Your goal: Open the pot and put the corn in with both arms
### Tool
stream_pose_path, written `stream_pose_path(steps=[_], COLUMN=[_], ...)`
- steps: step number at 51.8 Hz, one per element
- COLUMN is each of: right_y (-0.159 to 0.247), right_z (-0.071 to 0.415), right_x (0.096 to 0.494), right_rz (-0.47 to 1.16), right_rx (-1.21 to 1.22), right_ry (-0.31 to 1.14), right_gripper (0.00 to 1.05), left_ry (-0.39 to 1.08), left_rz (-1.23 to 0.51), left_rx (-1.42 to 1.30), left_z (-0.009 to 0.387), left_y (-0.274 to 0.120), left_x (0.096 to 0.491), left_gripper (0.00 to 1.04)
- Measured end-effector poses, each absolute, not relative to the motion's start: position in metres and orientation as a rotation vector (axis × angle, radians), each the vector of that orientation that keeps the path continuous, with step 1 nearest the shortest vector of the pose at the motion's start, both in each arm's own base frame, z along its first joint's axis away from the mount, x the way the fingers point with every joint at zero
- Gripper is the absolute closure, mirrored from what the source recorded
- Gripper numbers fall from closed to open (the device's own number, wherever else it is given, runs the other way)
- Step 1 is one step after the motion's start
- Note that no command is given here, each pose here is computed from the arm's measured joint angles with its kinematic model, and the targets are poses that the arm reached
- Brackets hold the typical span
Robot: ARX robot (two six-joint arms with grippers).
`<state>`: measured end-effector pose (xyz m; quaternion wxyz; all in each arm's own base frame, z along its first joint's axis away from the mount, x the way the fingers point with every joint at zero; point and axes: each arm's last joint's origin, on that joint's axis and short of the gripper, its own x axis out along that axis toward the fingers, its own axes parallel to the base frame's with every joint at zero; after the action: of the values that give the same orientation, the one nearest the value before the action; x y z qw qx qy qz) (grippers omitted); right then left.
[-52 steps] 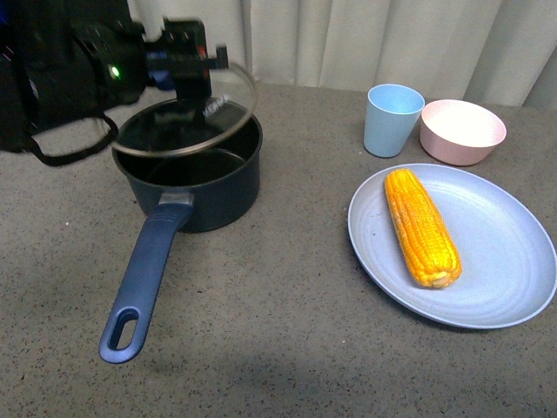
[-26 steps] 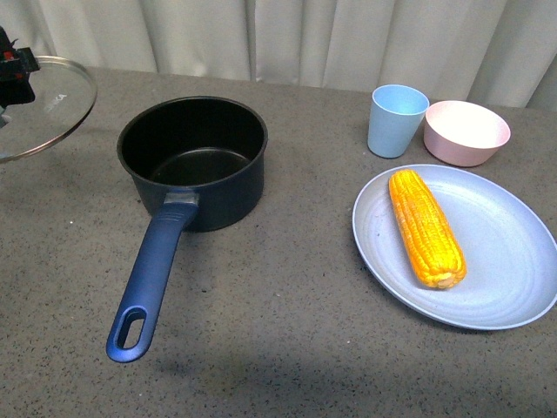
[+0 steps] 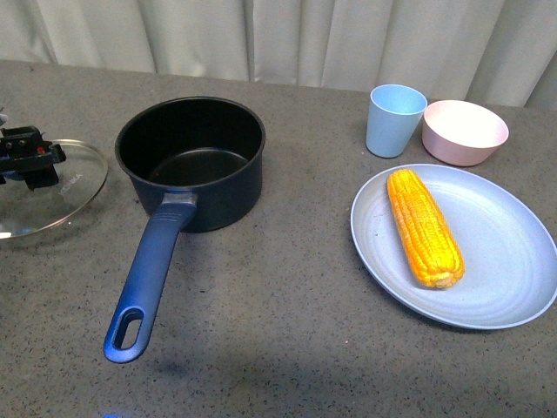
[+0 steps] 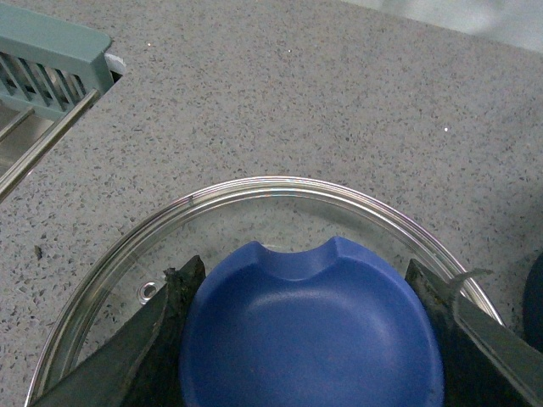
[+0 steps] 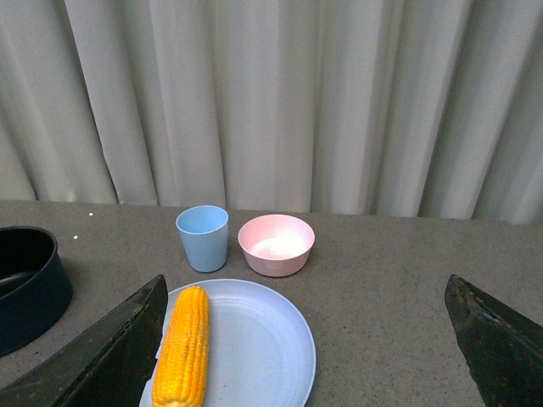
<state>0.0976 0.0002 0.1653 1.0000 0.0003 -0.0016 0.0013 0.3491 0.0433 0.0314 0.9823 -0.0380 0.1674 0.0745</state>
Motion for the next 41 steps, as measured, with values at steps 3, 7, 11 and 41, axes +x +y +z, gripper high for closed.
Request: stream_pose_path(steps=[3, 7, 11, 41], right_y=[0.000, 0.000, 0.000, 0.000], right_z=[0.165, 0.165, 0.165, 0.165], right_x=[0.098, 0.098, 0.098, 0.098], right_rz=[0.003, 0.003, 0.003, 0.003], right_rx=[0.001, 0.001, 0.001, 0.001], right_ry=[-0.003, -0.003, -0.003, -0.003], right_gripper=[0.09, 0.09, 0.09, 0.09], left_ry=[0.351, 0.368, 0.385, 0.304], left_rz=[0.148, 0.144, 0.142, 0.114], left_rx=[-0.072, -0.069, -0.064, -0.039], left_z=[0.026, 0.019, 0.014, 0.045], left_y=[0.042, 0.040, 0.038, 0.029], left_x=[0.348, 0.347, 0.346, 0.337], left_gripper=[0.42, 0.42, 0.42, 0.15])
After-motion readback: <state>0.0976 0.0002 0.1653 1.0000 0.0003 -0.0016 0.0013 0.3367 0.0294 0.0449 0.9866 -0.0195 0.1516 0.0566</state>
